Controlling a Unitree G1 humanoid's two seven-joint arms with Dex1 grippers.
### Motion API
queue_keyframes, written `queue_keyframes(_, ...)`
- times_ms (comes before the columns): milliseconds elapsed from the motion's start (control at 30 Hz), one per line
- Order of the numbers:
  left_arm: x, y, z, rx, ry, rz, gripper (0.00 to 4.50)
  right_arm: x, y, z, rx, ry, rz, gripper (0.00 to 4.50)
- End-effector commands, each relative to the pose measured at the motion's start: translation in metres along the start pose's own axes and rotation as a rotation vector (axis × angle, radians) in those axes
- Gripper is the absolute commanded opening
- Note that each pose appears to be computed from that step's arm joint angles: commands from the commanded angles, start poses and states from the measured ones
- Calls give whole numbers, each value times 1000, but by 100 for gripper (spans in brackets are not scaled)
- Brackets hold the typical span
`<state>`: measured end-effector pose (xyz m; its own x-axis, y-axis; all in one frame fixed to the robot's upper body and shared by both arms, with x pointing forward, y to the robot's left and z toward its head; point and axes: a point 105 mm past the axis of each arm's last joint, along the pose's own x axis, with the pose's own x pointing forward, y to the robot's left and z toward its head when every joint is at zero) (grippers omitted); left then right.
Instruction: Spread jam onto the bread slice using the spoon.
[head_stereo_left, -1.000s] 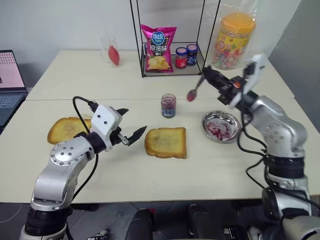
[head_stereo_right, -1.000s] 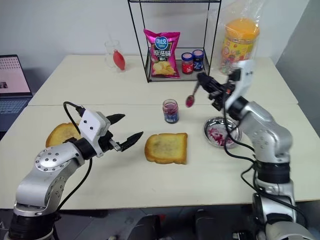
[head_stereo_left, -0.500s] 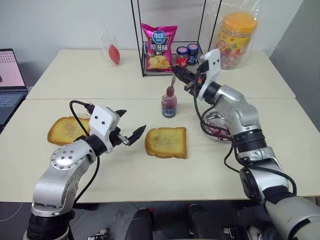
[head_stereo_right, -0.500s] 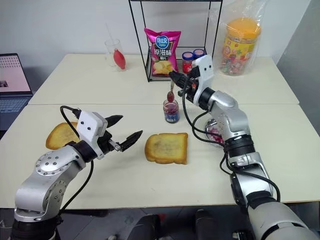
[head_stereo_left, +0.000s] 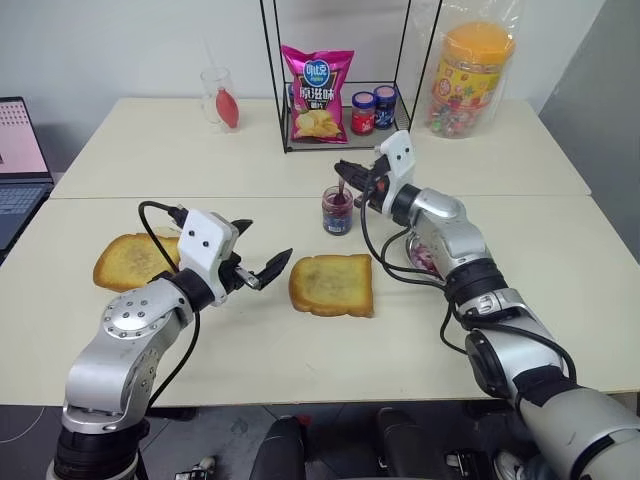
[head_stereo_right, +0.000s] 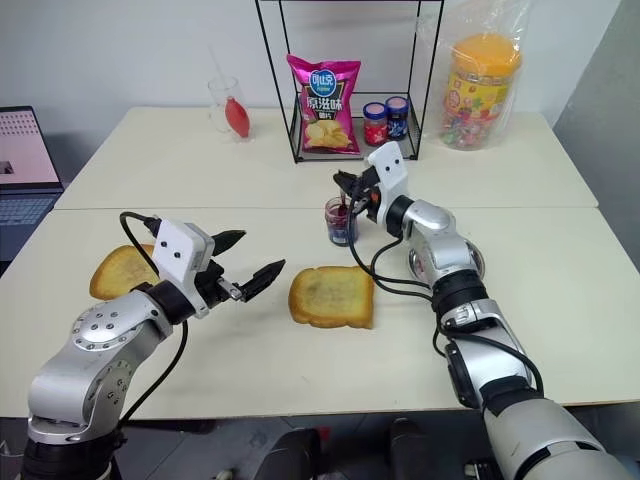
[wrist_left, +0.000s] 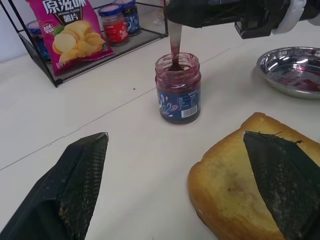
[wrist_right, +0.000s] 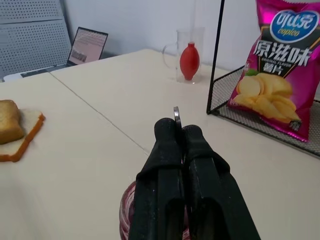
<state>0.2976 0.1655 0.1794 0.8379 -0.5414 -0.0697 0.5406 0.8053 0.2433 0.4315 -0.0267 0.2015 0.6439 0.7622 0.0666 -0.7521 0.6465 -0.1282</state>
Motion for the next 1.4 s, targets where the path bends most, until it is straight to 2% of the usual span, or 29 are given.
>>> queue_keyframes(33,-2,3,9,18,-29,9,450,5,3,16,1,-14,24,7)
queue_keyframes(467,1,3,10,22,-32,1,450,3,-3,22,285,3,-11,7)
queue_keyframes(733,4,2,9,19,-38,-11,450,1,-14,35,442,-52,-57,7)
queue_keyframes(1400,6,2,8,17,-46,-21,450,-5,-29,40,506,-87,-120,7)
